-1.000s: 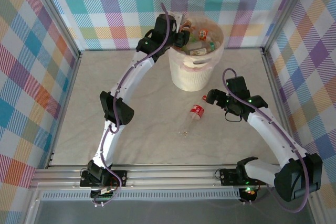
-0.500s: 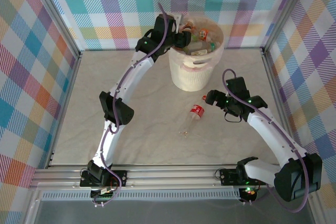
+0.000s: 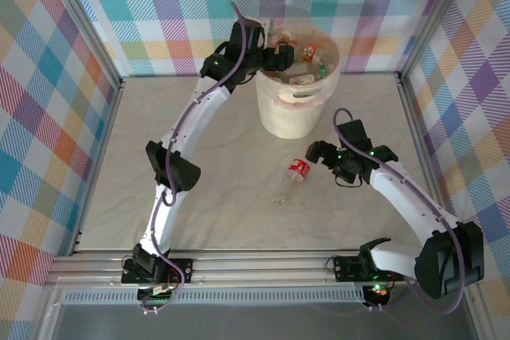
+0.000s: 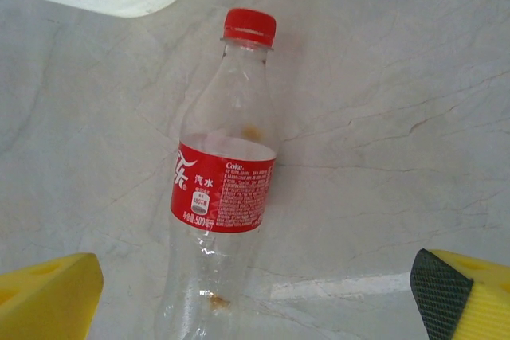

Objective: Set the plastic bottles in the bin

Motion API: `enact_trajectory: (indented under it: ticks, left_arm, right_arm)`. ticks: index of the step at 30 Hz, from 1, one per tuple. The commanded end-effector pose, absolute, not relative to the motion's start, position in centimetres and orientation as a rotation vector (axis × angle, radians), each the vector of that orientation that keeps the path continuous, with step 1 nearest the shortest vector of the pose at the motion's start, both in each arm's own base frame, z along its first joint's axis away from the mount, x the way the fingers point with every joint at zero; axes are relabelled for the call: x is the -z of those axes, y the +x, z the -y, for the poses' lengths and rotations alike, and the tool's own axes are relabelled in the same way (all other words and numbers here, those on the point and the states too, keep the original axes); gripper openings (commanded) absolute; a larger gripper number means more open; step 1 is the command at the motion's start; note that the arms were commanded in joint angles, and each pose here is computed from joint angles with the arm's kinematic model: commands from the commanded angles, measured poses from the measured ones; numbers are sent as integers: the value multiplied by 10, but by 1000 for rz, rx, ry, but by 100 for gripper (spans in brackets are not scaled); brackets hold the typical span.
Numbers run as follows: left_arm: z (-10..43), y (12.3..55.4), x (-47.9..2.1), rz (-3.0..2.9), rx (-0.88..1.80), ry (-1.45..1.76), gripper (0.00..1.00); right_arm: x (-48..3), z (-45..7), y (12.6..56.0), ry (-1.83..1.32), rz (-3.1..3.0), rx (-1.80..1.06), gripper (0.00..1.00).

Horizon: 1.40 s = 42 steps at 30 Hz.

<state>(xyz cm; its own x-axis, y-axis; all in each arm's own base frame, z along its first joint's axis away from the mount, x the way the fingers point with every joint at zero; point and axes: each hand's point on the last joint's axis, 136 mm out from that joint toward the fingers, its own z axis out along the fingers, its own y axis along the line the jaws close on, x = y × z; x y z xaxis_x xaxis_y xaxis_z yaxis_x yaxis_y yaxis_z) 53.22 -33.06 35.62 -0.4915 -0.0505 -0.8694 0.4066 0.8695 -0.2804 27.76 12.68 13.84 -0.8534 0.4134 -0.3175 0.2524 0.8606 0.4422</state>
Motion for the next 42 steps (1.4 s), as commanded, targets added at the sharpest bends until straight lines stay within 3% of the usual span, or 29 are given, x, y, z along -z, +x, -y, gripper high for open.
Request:
enact_trajectory:
  ticks: [1,15,20,30,36,40,42]
  left_arm:
    - [311,516,-402,-1958,567,207,98]
    - [249,477,-444,-1892,427,36,100]
    - [220,453,-437,-1857,402,-50,100]
    - [166,410,-403,-1829,313,-217,100]
    - [153,399,-386,-1857,273,-242,100]
    - [152,397,-378,-1876,263,-244,100]
    - [153,397,-376,-1881,268,-244,100]
  right_arm:
    - [-130,-137,274,527,-2653,-579,100]
    - [-94,-176,262,491,-2803,-547,100]
    - [-79,-188,261,478,-2856,-541,100]
    - [-51,-208,260,436,-2932,-555,91]
    - [-37,-212,262,425,-2967,-544,82]
    - [-32,-212,262,416,-2977,-532,65]
    - [-33,-210,262,416,-2978,-518,62]
